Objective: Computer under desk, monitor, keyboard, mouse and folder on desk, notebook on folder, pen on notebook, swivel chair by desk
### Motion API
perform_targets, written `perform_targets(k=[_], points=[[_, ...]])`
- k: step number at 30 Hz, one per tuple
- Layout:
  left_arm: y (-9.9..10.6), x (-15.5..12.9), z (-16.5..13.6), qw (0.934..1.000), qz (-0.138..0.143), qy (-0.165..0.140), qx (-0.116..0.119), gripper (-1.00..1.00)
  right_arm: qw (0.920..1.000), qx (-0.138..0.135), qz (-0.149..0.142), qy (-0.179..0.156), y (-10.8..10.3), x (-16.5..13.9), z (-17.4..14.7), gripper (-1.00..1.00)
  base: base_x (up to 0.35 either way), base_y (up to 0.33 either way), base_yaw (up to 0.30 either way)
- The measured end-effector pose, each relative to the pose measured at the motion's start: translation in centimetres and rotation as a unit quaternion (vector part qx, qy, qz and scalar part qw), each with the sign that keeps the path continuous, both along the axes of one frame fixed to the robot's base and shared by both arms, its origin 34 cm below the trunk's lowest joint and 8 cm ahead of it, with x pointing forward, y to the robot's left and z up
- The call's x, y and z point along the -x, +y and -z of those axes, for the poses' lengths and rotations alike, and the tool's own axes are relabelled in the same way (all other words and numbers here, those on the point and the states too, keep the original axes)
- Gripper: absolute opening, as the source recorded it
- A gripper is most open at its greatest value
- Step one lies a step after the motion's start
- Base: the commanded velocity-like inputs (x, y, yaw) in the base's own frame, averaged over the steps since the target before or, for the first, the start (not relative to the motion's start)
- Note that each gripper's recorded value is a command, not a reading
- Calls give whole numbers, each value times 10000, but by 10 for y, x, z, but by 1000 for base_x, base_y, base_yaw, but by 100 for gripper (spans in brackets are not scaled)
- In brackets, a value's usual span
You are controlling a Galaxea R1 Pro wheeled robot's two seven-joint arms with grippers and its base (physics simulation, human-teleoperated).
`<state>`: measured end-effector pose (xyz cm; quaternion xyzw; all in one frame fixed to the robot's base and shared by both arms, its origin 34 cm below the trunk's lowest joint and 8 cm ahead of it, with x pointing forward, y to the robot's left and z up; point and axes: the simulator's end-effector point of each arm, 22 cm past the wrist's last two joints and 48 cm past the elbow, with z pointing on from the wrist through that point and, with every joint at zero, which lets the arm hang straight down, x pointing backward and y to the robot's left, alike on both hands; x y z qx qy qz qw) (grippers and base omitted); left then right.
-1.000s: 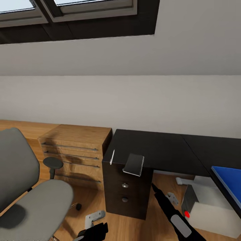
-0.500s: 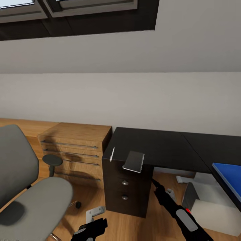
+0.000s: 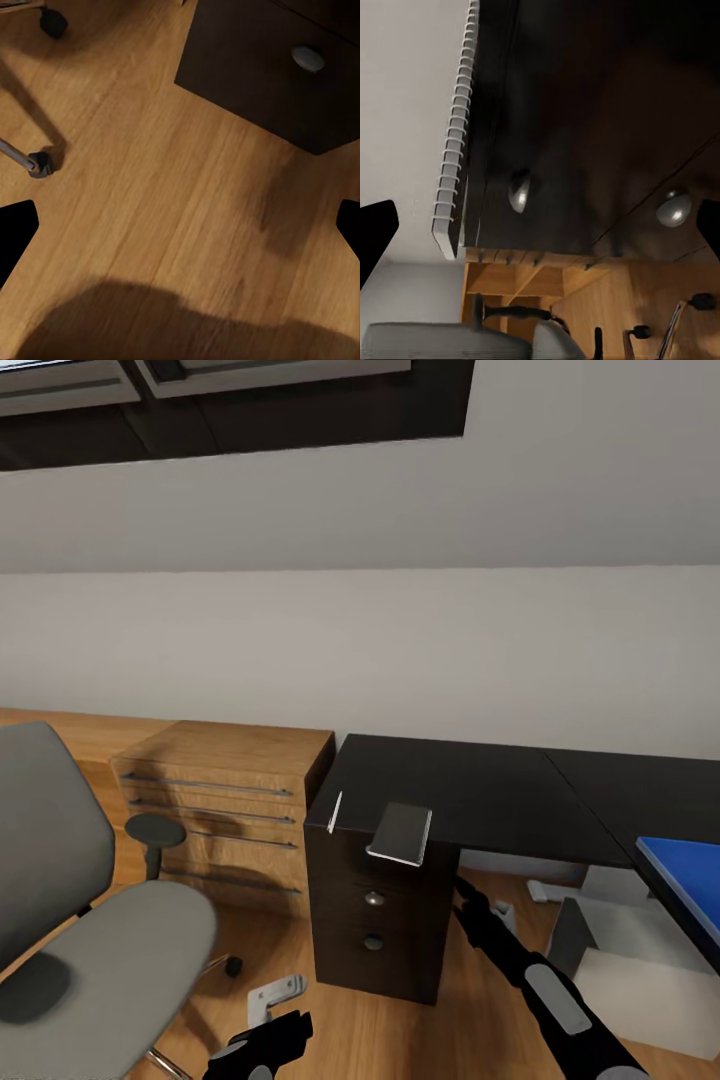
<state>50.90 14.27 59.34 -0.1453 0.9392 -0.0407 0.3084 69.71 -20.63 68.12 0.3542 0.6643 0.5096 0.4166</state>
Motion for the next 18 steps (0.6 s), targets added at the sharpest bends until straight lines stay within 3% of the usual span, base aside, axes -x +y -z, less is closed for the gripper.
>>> perform_targets(k=[3,9,18], points=[[0,0,1,10000,0,6,4,100,9998,-10,-104,-140,6,-3,-13,100,0,0,0],[0,0,1,10000,-2,-1,4,100,9963,353,-743,-243,53,7,-14,100,0,0,0],[0,0,-6,10000,-1,15,-9,100,9938,463,-985,-245,73,12,-19,100,0,0,0]])
